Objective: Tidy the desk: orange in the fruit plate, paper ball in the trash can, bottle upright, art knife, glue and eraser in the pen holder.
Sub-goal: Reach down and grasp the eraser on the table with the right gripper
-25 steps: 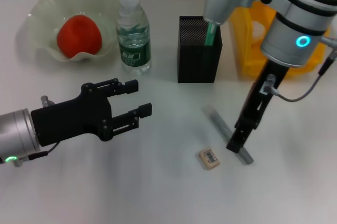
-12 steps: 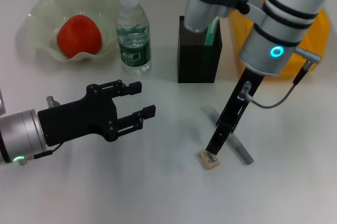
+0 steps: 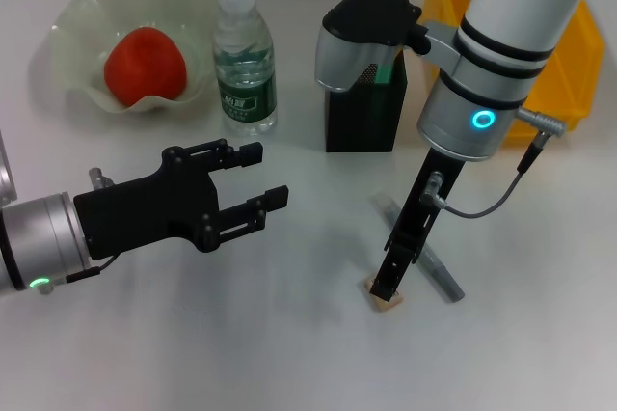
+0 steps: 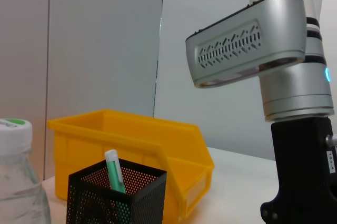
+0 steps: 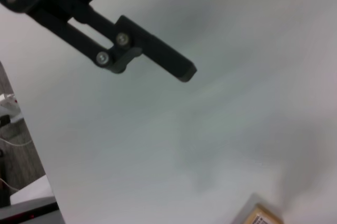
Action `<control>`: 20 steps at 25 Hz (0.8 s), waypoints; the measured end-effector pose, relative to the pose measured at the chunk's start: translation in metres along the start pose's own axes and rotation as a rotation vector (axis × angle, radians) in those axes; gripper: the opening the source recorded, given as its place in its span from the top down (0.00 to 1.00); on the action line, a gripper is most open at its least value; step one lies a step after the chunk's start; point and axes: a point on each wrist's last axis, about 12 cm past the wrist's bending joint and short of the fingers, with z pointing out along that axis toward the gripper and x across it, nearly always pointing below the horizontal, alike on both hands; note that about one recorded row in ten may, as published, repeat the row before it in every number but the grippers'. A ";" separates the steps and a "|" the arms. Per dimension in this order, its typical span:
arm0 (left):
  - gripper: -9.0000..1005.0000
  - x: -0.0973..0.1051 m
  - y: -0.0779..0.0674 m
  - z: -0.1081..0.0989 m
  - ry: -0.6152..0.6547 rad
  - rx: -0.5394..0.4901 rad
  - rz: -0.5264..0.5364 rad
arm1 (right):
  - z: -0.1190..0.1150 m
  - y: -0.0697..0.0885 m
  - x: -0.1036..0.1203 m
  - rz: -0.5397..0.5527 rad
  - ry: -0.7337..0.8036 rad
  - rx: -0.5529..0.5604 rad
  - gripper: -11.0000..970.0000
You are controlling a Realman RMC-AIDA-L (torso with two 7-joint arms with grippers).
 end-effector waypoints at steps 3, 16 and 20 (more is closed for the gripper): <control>0.40 0.000 0.000 0.001 0.000 -0.001 0.001 | 0.001 0.001 -0.001 -0.009 0.007 0.001 0.34; 0.40 0.003 -0.001 -0.002 0.006 -0.017 0.006 | 0.009 0.004 -0.006 -0.005 0.006 0.016 0.33; 0.40 0.005 -0.001 -0.003 0.011 -0.014 0.012 | 0.013 0.007 -0.006 -0.002 0.014 0.004 0.33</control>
